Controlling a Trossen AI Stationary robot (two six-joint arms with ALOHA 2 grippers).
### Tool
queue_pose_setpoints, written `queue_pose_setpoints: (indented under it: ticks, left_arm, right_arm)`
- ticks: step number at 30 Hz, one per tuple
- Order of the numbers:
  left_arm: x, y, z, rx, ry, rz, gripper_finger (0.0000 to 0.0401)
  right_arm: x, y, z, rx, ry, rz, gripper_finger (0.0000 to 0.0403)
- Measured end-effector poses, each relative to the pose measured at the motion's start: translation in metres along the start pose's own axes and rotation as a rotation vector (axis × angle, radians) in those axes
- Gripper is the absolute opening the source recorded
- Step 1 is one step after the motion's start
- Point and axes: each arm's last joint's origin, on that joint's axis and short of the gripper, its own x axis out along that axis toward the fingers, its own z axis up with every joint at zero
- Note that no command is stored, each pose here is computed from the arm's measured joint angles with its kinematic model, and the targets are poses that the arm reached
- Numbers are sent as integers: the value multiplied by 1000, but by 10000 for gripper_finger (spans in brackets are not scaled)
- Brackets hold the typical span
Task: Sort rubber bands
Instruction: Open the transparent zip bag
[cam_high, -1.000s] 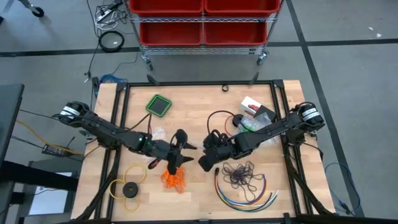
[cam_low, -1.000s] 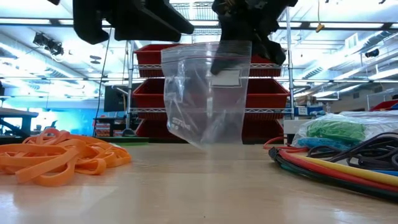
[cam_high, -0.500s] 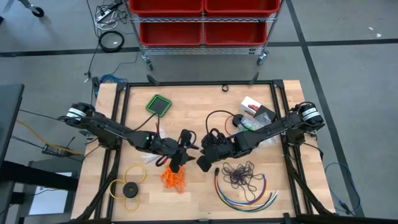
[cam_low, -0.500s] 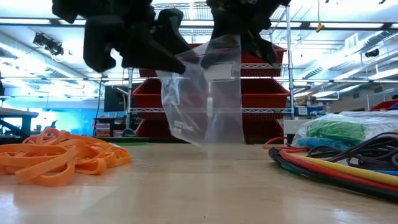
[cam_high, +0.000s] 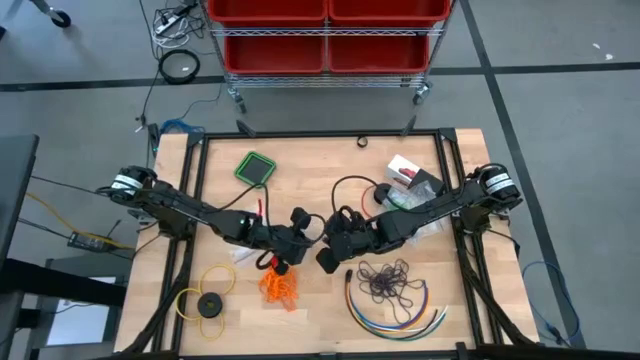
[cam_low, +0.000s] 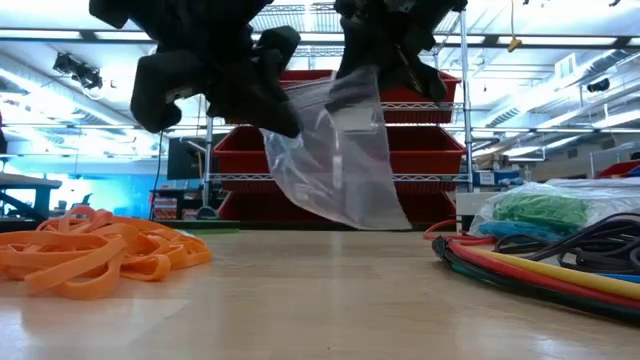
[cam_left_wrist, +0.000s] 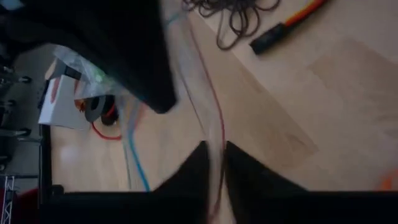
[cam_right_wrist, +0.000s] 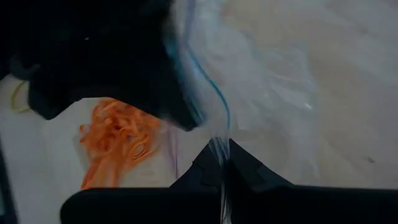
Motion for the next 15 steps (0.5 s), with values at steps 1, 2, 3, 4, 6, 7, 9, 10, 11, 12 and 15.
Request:
queue_pose_setpoints:
  ticks: [1,2,3,4,6,7,9,10,11,12,15]
  left_arm:
    - [0,-1,0,6,6,-6,20]
    - [0,-2,0,10,11,-11,11]
    - [-1,-3,0,12,13,-15,10]
    - [-1,-4,0,5,15,-19,10]
    - [-1,-5,0,-18,21,-17,10]
    - [-1,-5,0,-28,26,-15,9]
    - [-2,-7,0,-48,33,-14,6]
    - [-2,-8,0,-65,32,-15,4]
    - [-2,-8,1,-76,30,-17,4]
    - [-3,-9,1,-91,29,-19,4]
    - [-4,-12,2,-128,29,-26,4]
  right_arm:
    - [0,-1,0,8,-3,-14,0]
    - [0,-3,0,14,-6,-29,0]
    - [0,-4,0,22,-8,-42,0]
    - [1,-5,0,31,-10,-56,0]
    - [1,-7,-1,43,-16,-89,0]
    - [0,-9,-1,48,-24,-106,0]
    - [0,-10,-1,55,-42,-130,0]
    - [0,-11,-1,57,-53,-142,0]
    - [0,-11,0,57,-63,-150,0]
    - [1,-12,1,58,-70,-155,0]
    - [2,-14,3,62,-94,-176,0]
